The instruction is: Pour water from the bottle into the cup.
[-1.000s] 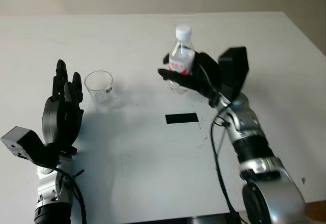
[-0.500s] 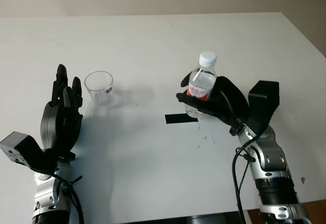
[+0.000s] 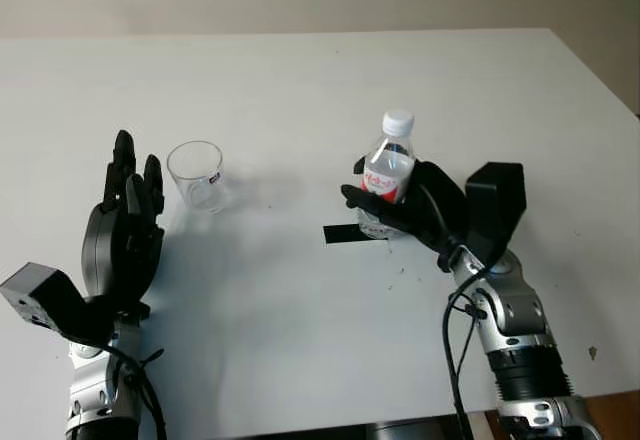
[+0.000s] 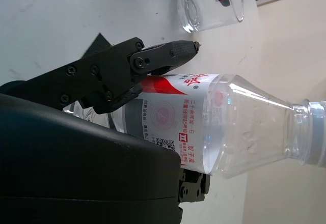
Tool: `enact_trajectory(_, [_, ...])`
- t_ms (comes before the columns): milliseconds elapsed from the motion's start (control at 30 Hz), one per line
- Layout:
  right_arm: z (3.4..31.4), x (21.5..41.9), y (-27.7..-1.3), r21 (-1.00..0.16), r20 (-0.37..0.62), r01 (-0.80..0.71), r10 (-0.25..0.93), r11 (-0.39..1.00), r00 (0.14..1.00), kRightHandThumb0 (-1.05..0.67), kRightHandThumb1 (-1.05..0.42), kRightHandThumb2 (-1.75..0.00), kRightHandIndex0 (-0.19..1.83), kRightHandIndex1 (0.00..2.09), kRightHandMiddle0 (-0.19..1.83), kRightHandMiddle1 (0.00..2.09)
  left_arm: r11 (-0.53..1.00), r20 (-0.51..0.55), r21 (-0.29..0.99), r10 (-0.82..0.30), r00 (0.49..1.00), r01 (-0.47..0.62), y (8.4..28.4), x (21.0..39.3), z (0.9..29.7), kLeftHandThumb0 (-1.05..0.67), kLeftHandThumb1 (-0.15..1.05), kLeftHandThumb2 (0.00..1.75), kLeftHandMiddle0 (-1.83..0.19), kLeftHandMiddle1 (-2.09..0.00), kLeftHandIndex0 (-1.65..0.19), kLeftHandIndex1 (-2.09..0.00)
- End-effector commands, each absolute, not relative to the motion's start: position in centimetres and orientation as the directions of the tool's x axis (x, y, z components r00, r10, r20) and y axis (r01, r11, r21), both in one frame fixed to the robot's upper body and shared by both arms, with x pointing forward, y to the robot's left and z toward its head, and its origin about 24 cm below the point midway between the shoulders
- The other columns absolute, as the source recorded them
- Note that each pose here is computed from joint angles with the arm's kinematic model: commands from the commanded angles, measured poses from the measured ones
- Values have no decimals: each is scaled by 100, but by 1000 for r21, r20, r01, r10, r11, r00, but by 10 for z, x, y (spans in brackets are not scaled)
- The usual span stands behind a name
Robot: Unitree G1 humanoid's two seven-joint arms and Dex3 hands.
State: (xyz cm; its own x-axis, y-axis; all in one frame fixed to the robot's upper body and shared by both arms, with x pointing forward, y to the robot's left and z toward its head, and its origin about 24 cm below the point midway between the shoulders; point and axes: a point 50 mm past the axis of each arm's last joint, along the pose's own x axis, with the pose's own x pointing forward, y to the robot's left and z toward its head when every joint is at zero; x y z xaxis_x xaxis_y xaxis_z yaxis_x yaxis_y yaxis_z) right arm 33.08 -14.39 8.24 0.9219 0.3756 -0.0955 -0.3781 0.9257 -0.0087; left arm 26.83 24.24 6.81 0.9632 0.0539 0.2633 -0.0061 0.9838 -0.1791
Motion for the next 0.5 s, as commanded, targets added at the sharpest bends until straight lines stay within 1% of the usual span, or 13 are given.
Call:
enact_trajectory(0, [77,333,-141,11,-116,-378,376,926,919,-25,-105,-30,60,209,-19,209,983,265,-186,51,963,-1,241,267,66,-82,105,57,7,0,11,0])
enact_trajectory(200, [77,336,-139,10,-124,-386,384,923,915,-24,-105,-29,63,209,-19,209,982,258,-189,58,964,-9,241,268,66,-83,105,56,7,0,12,0])
enact_trajectory(467, [74,334,-142,-4,-144,-392,388,920,911,-24,-105,-29,66,209,-19,209,982,261,-191,60,964,-9,241,268,67,-83,105,56,7,0,11,0])
